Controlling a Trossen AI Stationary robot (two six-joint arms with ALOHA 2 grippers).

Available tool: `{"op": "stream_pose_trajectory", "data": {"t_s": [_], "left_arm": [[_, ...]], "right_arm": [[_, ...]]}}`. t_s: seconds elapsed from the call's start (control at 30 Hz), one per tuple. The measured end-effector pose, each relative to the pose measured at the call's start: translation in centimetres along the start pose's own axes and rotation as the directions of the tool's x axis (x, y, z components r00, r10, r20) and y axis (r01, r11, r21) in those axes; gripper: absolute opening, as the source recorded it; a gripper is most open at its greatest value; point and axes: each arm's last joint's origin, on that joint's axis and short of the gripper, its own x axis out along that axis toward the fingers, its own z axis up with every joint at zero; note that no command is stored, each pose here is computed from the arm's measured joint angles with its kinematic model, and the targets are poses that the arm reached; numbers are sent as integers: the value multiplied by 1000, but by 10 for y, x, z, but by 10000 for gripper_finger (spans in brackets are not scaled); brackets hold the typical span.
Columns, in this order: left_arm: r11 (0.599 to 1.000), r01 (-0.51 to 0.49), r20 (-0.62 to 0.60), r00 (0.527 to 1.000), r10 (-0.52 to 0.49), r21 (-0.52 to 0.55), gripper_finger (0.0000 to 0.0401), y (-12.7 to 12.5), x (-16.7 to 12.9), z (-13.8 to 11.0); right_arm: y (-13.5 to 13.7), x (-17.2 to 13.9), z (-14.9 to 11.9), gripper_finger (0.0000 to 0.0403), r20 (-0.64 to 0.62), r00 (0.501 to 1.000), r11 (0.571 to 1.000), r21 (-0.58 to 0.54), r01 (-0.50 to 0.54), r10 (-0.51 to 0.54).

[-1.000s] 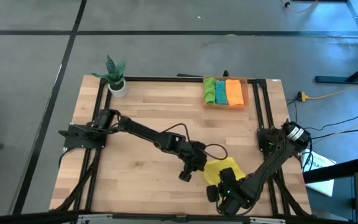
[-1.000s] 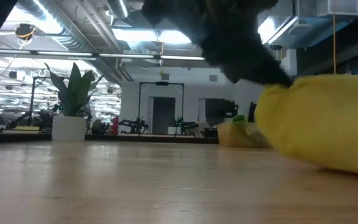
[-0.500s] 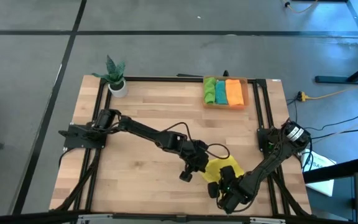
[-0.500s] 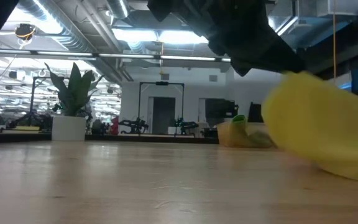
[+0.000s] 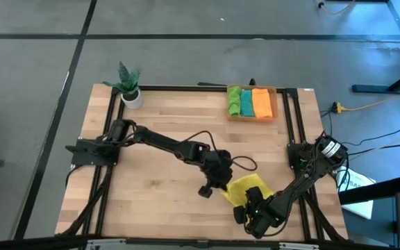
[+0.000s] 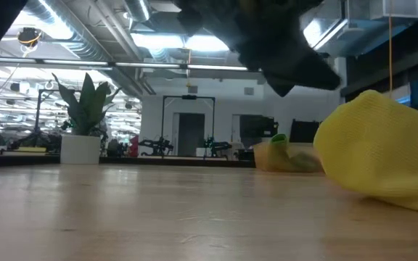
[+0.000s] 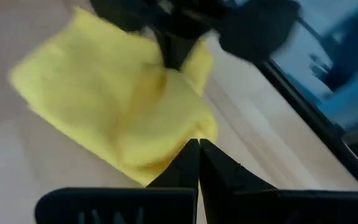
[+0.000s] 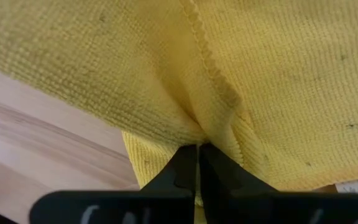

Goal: Roll microfiber towels into tight, uniform cylinder then place into a basket
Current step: Fold the yellow towel

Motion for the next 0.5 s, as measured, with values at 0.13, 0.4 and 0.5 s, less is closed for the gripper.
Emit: {"op": "stream_pose_trajectory", "data": {"t_s": [0.13, 0.4, 0.5], "left_arm": [[983, 152, -13, 988, -151, 104, 0, -1, -7, -3], [917, 265, -16, 962, -273, 297, 0, -24, 13, -6], [920, 213, 23, 972, -233, 328, 0, -19, 13, -2]], "right_arm": [[0, 0, 0, 11, 1, 1000, 1000, 0, -1, 1], [1, 1, 0, 11, 2, 1000, 1000, 22, -8, 8], [1, 1, 0, 11, 2, 1000, 1000, 22, -10, 10]]}}
